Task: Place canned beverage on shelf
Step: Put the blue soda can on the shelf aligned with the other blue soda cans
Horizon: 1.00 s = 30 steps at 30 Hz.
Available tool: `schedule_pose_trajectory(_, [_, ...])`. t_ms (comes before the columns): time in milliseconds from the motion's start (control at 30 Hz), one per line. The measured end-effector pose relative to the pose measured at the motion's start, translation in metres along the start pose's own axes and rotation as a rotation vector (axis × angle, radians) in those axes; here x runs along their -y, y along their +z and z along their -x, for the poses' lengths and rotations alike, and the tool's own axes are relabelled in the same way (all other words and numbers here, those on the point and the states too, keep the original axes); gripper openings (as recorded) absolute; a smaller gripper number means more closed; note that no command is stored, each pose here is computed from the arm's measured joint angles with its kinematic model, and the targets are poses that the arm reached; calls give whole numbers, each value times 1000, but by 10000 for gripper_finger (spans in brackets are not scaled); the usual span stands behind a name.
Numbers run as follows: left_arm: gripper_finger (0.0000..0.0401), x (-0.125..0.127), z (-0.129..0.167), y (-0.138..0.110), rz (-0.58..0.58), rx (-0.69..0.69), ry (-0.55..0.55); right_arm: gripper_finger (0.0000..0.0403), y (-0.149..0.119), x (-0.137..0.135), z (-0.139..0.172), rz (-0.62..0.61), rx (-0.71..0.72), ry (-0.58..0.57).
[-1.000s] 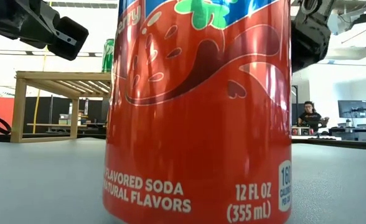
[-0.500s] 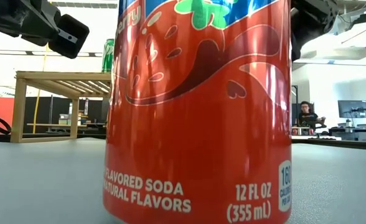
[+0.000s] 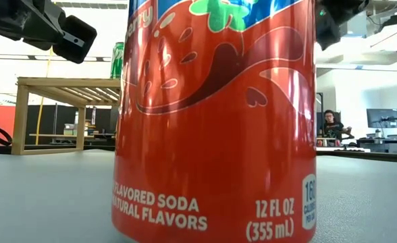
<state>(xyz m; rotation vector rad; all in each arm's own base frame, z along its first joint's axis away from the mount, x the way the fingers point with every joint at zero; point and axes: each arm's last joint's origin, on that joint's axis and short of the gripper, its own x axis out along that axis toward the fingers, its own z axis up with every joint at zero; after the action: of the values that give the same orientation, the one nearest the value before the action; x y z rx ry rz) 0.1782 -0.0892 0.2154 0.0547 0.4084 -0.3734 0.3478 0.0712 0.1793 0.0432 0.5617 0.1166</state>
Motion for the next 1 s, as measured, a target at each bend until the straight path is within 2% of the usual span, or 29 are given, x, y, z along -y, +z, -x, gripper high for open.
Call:
schedule_pose_trajectory(167, [0, 0, 0, 0, 1, -3, 0, 292, -7, -18, 7, -114, -87, 22])
schedule_pose_trajectory(267, [0, 0, 0, 0, 0, -2, 0, 292, -15, -37, 6, -168, -96, -31])
schedule_pose_trajectory(367, [0, 0, 0, 0, -15, 0, 0, 292, -29, -58, -2, -162, -46, -186])
schedule_pose_trajectory(500, [0, 0, 0, 0, -29, 0, 0, 292, -41, -80, -15, -149, 154, -408])
schedule_pose_trajectory(567, [0, 0, 0, 0, -30, 0, 1, 292, -47, -86, -22, -132, 222, -478])
schedule_pose_trajectory(733, [0, 0, 0, 0, -25, 0, 1, 292, -55, -90, -38, -165, 327, -470])
schedule_pose_trajectory(1000, [0, 0, 0, 0, -25, -3, 1, 292, -57, -91, -65, -181, 341, -471])
